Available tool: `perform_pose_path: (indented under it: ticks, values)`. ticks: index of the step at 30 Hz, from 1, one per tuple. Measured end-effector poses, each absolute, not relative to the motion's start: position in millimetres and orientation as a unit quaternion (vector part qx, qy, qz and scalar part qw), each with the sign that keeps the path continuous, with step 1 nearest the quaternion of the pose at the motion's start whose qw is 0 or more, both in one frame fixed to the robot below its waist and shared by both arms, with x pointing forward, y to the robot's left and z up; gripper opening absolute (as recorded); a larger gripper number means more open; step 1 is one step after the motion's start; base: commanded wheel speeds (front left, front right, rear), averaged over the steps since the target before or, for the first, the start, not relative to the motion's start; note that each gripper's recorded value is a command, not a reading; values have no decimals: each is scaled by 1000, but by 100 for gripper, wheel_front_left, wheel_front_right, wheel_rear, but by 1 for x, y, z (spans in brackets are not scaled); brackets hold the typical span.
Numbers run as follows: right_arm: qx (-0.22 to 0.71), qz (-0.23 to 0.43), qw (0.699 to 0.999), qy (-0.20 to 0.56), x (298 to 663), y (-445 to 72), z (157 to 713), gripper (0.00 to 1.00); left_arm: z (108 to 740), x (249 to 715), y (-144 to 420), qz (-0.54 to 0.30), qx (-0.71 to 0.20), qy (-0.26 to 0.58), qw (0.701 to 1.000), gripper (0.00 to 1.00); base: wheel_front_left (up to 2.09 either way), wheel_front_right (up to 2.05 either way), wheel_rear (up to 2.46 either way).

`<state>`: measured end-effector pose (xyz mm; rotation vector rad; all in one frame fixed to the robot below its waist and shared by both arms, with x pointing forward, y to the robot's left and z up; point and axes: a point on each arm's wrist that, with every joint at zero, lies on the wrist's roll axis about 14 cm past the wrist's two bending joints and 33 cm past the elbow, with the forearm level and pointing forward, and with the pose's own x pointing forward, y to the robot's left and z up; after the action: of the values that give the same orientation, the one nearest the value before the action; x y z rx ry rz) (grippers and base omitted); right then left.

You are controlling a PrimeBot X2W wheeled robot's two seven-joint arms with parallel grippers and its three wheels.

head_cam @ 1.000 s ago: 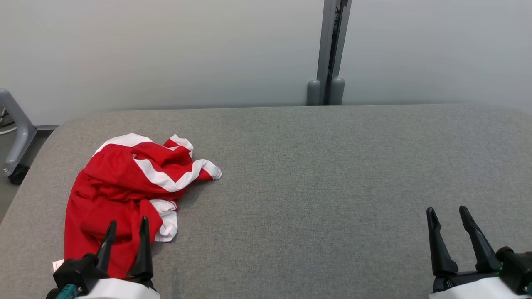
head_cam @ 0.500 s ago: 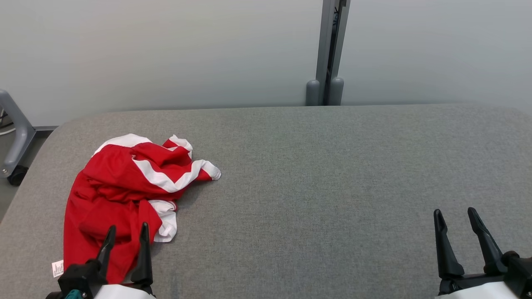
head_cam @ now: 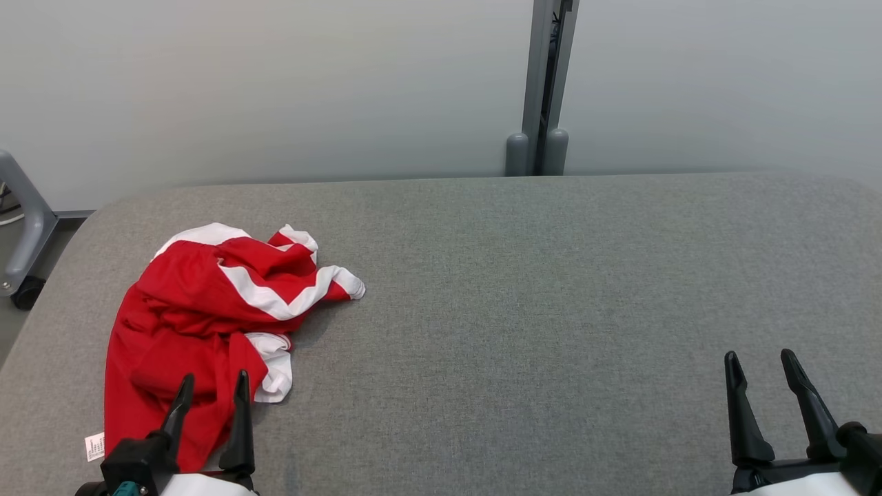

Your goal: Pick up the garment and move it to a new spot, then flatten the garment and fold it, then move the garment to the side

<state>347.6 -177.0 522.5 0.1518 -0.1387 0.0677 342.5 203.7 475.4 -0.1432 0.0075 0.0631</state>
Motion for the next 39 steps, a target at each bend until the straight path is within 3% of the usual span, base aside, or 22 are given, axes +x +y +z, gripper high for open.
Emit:
perform_pose_path:
  ticks: [18,33,39]
  values:
    - [76,48,994,-56,352,-168,515,100,478,338,213,48,-77,-2,996,100,0,0,0]
    - [84,211,973,-46,384,-56,517,100,472,271,291,196,-92,-7,976,100,0,0,0]
    - [86,228,969,-43,384,-44,516,100,477,267,298,206,-95,-16,974,100,0,0,0]
